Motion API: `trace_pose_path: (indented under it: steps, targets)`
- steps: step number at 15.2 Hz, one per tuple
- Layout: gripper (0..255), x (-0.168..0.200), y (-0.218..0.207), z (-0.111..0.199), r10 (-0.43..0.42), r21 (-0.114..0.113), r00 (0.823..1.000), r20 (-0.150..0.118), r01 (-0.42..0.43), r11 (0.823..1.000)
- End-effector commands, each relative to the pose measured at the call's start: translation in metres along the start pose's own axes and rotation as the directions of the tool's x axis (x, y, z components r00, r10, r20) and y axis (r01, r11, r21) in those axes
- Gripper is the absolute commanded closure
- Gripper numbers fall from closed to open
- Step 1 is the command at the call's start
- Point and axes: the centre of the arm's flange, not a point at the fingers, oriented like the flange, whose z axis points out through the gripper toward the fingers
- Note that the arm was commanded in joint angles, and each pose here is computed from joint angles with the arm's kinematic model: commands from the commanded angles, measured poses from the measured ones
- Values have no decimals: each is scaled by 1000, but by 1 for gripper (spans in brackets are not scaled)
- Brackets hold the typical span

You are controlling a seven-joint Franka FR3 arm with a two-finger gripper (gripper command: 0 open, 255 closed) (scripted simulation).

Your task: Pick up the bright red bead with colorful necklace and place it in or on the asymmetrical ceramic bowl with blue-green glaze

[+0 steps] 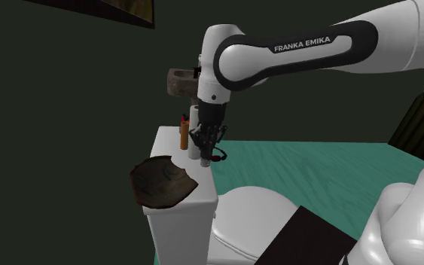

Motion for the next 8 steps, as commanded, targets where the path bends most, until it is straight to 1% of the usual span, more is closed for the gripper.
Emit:
trace_pose_path:
  steps: [1, 8]
  targets:
    - [255, 0, -2, -10, 0, 0, 1000, 0, 0, 1000]
    - [255, -2, -4, -47, 0, 0, 1000, 0, 0, 1000]
